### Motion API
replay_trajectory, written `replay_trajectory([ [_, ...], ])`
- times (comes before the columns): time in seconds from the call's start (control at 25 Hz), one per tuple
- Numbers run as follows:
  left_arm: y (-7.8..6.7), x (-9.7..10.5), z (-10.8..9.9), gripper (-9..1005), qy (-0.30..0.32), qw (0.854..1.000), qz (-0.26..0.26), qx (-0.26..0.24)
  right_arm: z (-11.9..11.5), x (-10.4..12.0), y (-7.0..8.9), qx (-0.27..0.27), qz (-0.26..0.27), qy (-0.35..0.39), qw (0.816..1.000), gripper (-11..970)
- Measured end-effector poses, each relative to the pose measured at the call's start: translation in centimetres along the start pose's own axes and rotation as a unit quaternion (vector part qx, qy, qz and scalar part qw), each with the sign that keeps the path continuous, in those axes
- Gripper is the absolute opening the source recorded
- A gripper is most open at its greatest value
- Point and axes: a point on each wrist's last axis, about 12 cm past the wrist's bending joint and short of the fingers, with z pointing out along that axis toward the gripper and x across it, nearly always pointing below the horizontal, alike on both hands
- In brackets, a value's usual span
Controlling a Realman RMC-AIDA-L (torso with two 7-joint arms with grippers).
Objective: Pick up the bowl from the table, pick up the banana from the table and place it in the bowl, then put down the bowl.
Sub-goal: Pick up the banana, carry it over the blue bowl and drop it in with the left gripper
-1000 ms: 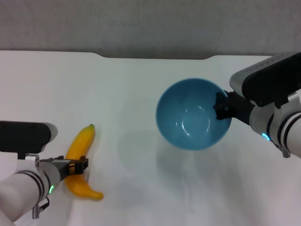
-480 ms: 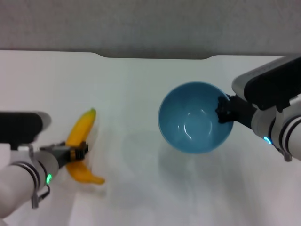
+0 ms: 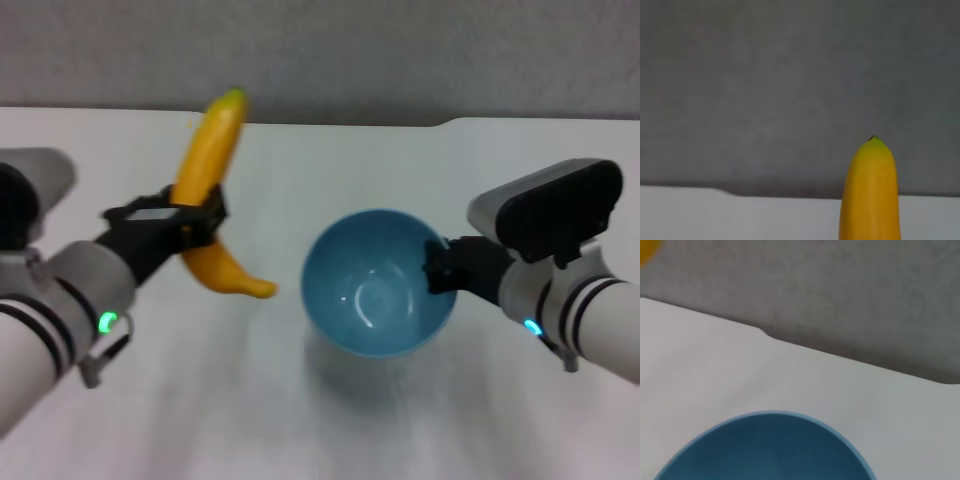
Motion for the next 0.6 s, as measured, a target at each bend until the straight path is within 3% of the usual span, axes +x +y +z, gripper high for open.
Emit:
replay_trajectory([
  [0.2, -2.3, 0.5, 0.4, 534, -0.004, 0.999, 0.021, 0.047, 0.8, -0.2, 1.6, -0.039, 0.011, -0.021, 0.999, 95],
  [0.6, -3.9, 1.1, 1.3, 545, -0.01, 0.995, 0.04, 0.089, 0.8, -0.7, 3.1, -0.07, 0.016, -0.041, 0.997, 102],
])
